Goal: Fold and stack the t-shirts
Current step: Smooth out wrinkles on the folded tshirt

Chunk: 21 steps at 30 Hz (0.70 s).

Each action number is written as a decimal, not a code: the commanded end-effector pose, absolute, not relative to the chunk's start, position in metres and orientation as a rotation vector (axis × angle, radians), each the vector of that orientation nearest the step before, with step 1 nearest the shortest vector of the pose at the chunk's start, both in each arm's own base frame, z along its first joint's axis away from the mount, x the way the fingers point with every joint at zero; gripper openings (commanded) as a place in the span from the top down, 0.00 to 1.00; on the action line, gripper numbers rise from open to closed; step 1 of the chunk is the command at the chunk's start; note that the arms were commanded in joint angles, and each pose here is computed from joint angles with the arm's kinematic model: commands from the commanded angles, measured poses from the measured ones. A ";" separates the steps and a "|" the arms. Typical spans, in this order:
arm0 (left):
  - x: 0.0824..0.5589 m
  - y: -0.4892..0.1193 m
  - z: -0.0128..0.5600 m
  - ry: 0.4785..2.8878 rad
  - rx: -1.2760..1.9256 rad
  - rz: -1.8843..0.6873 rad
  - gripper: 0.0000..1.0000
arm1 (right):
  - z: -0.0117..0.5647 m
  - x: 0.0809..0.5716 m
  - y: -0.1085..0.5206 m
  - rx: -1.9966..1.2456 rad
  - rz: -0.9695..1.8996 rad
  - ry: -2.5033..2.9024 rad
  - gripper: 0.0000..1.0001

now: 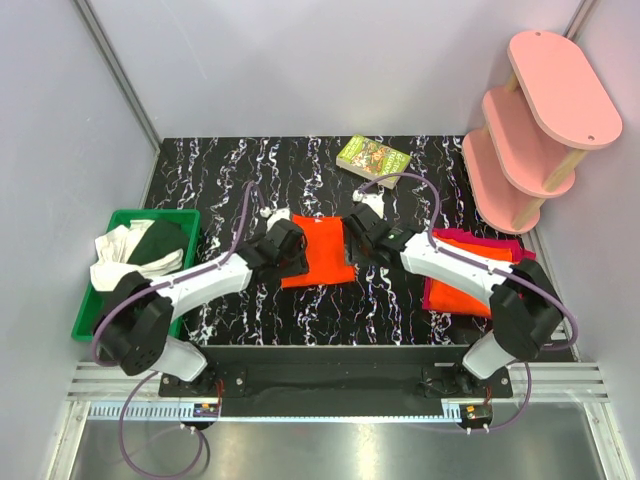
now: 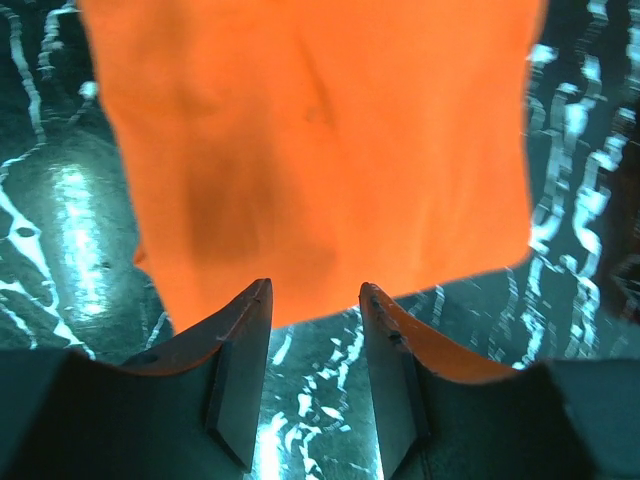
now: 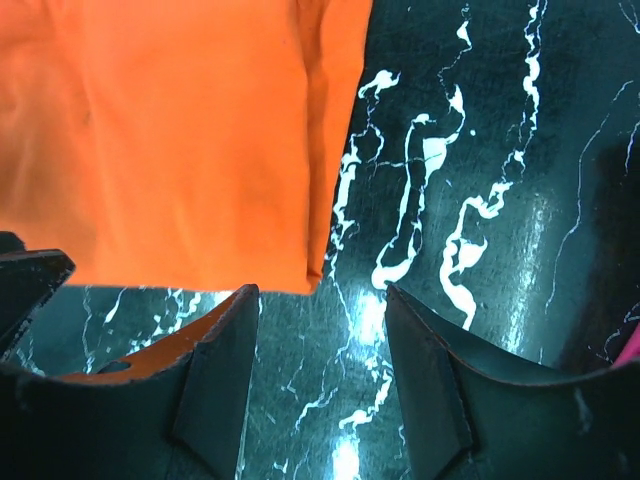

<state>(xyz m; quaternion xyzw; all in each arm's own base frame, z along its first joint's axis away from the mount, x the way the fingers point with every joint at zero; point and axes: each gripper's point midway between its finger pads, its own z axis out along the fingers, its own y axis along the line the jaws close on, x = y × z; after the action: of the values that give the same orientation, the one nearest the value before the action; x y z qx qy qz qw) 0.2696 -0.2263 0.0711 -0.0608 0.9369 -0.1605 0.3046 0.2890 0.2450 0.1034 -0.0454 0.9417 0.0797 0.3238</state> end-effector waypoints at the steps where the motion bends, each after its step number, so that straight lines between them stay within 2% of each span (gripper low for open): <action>1: 0.290 -0.218 0.076 2.430 -0.241 -0.309 0.55 | 0.107 0.308 0.251 -0.067 0.181 2.428 0.38; 9: 0.314 -0.214 0.083 2.403 -0.203 -0.165 0.55 | 0.112 0.321 0.251 -0.034 0.177 2.412 0.38; 12: 0.313 -0.215 0.062 2.494 -0.177 -0.071 0.56 | 0.106 0.328 0.245 0.029 0.205 2.441 0.38; 21: 0.301 -0.218 0.019 2.608 -0.170 -0.037 0.57 | 0.095 0.339 0.240 0.066 0.246 2.472 0.38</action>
<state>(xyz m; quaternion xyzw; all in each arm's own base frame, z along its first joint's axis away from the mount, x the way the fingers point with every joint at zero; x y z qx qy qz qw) 0.3076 -0.2203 0.0270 -0.0659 0.9585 -0.0218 0.2766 0.3288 0.2241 0.0827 0.0228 0.9492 0.0623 0.3076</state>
